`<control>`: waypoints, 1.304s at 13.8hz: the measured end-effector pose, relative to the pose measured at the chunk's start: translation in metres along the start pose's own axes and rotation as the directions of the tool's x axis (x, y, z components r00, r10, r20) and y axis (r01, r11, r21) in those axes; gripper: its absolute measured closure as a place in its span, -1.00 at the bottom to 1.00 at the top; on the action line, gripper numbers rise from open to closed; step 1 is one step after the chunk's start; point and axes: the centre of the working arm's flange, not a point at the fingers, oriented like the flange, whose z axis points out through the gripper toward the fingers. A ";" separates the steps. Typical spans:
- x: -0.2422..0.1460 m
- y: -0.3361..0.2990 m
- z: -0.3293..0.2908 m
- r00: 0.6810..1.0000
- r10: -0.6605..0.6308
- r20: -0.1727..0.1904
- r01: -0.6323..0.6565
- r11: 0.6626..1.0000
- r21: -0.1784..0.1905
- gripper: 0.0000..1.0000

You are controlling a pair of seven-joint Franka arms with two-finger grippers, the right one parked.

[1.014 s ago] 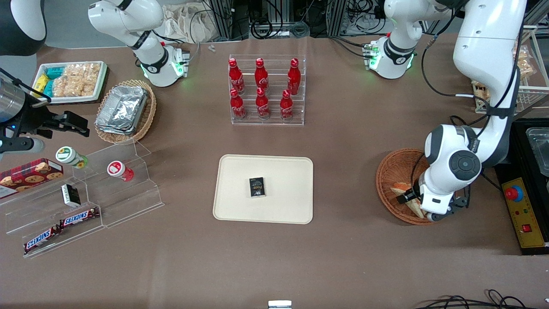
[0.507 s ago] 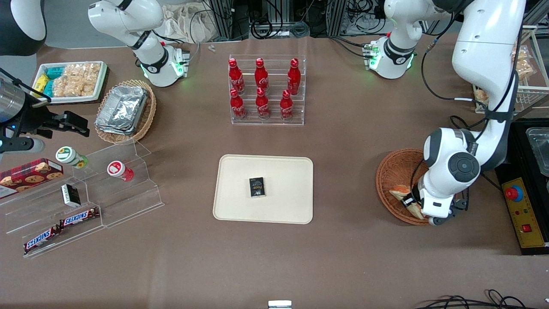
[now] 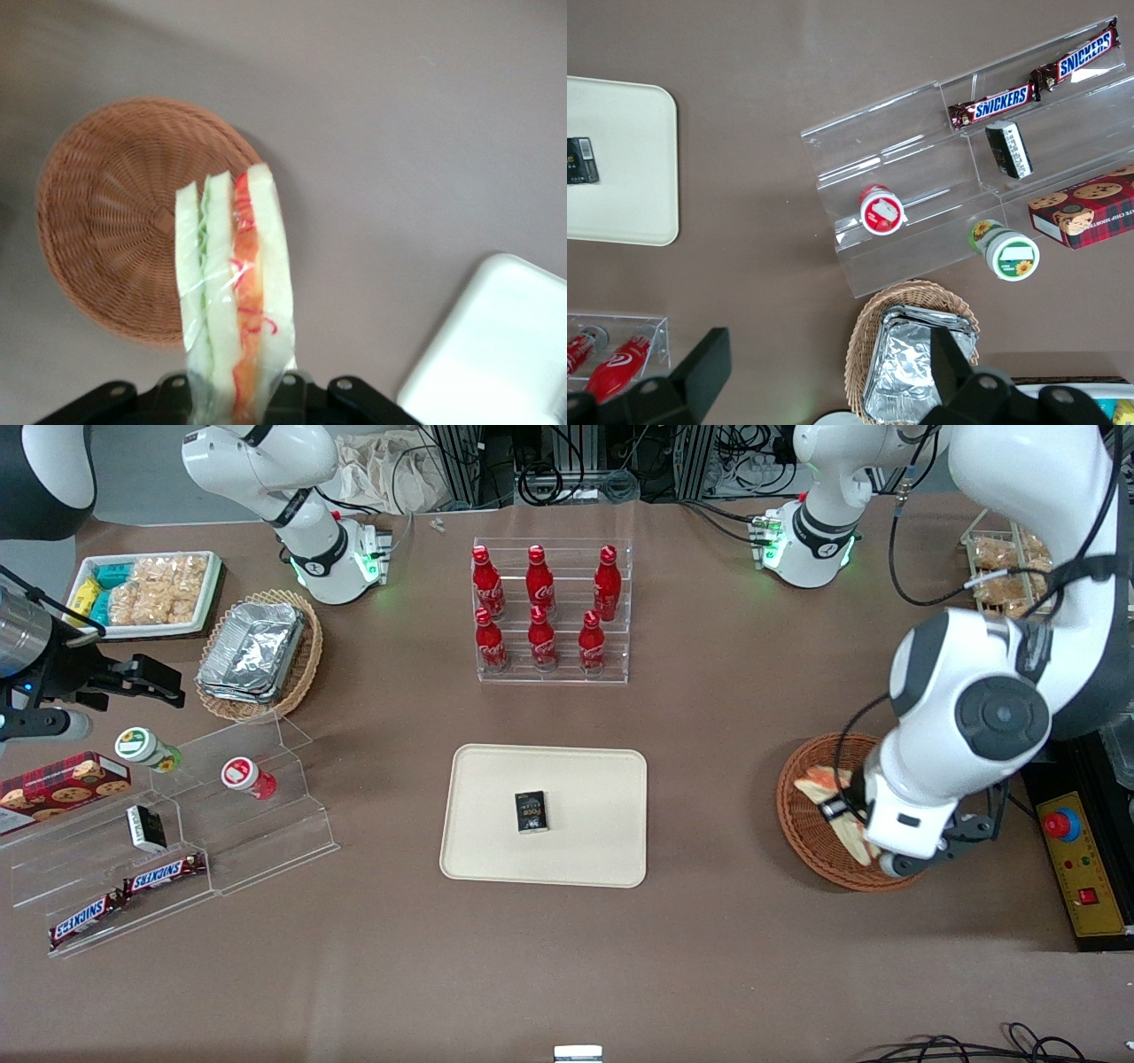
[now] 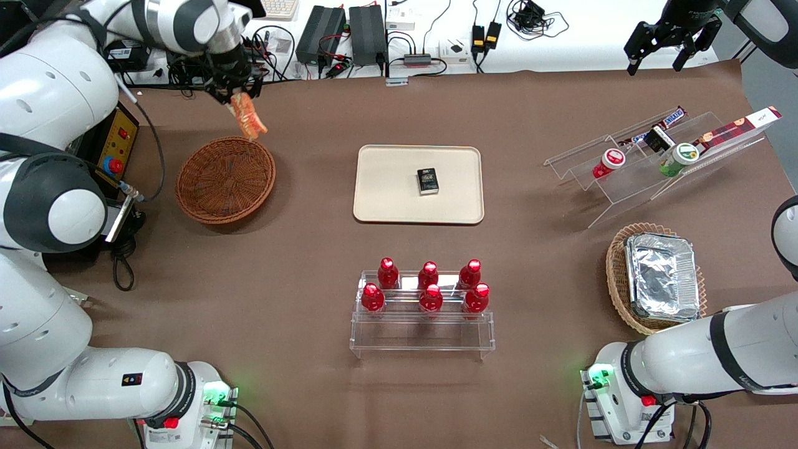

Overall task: Place sandwich from basket to tray
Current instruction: 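Carry the sandwich with the left gripper over to the cream tray, then lower the sandwich onto the tray beside the black pack and release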

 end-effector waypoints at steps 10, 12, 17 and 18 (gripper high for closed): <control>-0.146 0.237 0.175 0.913 0.406 0.041 -0.406 0.914 -0.008 0.59; -0.142 0.240 0.200 0.907 0.420 0.032 -0.420 0.907 0.001 0.59; -0.140 0.243 0.228 0.903 0.429 0.023 -0.429 0.903 0.001 0.59; -0.140 0.245 0.231 0.902 0.430 0.016 -0.430 0.903 -0.007 0.59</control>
